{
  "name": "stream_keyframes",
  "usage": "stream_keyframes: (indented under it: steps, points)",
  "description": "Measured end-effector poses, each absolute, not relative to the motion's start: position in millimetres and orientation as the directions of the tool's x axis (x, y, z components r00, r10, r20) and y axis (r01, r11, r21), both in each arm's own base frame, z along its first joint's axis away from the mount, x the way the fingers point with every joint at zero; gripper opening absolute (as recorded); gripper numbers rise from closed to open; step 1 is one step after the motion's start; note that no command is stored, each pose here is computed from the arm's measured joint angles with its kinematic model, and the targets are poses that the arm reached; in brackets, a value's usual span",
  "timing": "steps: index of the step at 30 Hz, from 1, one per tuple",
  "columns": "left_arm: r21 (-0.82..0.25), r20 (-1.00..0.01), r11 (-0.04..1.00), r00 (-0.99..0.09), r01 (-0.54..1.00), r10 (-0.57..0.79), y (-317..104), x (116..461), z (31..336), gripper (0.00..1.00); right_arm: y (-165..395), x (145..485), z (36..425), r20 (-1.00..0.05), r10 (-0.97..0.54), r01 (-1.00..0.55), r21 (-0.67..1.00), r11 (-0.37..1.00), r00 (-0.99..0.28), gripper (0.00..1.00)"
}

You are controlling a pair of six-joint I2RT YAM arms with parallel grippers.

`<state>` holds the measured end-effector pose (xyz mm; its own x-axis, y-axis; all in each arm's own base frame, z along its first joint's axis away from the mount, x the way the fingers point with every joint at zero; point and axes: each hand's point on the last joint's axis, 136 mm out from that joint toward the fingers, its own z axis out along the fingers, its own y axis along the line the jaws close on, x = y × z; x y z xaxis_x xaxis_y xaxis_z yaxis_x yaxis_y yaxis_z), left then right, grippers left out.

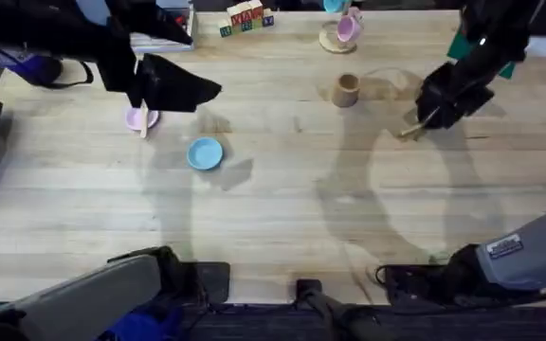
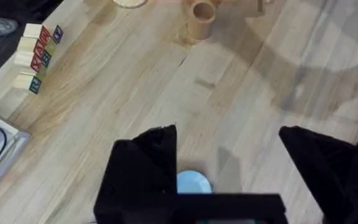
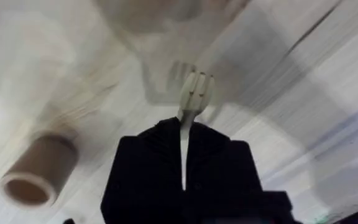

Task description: Pick up a utensil and set it on the pink plate, then put the other utensil in the container.

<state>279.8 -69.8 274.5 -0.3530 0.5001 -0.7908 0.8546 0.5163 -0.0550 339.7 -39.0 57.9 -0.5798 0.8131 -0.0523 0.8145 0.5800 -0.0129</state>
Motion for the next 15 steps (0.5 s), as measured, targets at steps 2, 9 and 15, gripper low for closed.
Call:
stream_keyframes:
  steps: [2,9,15]
  points:
    - [-0.055,-0.791,0.516,-0.353,0.855,0.500,-70,280,274,0.995,-40,348,73,-0.068,0.798,0.800,0.003,0.600,-0.598,0.029]
    - [-0.055,-0.791,0.516,-0.353,0.855,0.500,-70,280,274,0.995,-42,375,131,-0.141,0.715,0.715,0.058,0.696,-0.685,0.029]
    - [-0.055,-0.791,0.516,-0.353,0.855,0.500,-70,280,274,0.995,-42,384,176,-0.203,0.616,0.615,0.077,0.785,-0.761,0.029]
